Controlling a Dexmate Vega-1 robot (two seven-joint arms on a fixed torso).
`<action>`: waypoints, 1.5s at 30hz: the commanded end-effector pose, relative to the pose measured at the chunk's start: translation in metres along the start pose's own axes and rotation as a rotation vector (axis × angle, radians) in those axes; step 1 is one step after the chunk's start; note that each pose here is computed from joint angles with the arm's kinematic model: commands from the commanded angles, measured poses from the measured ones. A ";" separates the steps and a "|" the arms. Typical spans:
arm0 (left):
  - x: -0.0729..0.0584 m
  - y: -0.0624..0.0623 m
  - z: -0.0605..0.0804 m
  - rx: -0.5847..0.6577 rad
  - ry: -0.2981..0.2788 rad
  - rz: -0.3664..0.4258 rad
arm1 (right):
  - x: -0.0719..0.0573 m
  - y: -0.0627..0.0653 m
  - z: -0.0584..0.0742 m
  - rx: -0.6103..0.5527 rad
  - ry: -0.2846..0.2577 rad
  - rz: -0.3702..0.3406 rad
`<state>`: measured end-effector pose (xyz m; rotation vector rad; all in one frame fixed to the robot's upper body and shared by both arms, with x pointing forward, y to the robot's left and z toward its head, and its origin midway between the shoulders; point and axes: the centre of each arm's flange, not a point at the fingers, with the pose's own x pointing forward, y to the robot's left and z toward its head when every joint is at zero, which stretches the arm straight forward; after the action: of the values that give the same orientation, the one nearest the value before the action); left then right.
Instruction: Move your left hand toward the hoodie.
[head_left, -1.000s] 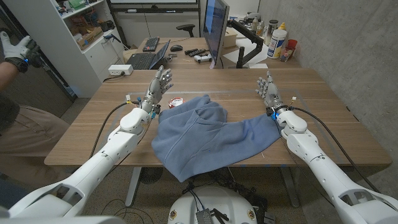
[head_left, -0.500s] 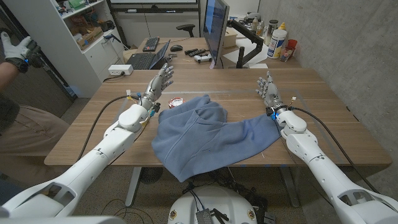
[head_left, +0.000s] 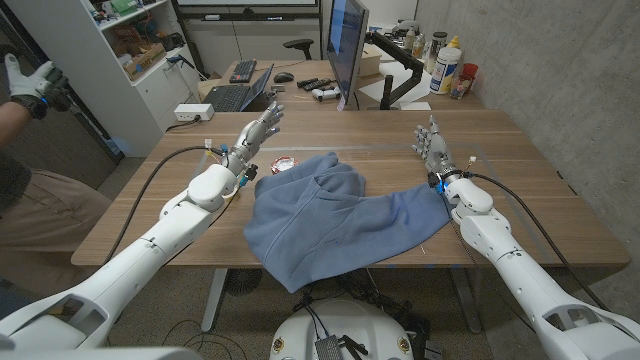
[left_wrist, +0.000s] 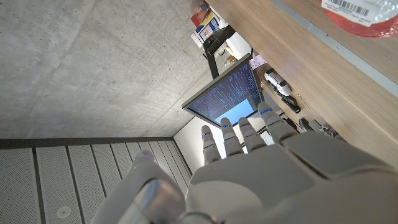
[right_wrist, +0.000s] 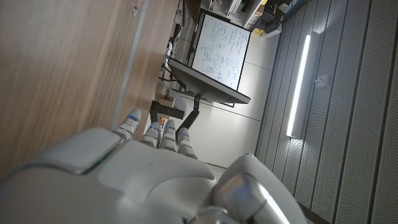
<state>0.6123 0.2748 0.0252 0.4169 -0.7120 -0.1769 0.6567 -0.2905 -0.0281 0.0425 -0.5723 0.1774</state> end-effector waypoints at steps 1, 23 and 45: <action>-0.002 -0.004 0.015 0.117 -0.017 -0.023 | -0.004 -0.004 -0.006 -0.002 0.017 -0.015; -0.001 -0.011 0.039 0.425 -0.028 -0.017 | -0.005 0.000 0.002 -0.020 0.000 -0.015; -0.006 -0.021 0.054 0.582 -0.023 -0.046 | -0.007 0.006 0.013 -0.055 -0.036 0.001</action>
<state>0.5789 0.2479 0.0474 0.9096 -0.7698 -0.0267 0.6479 -0.2885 -0.0258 0.0065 -0.5917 0.1579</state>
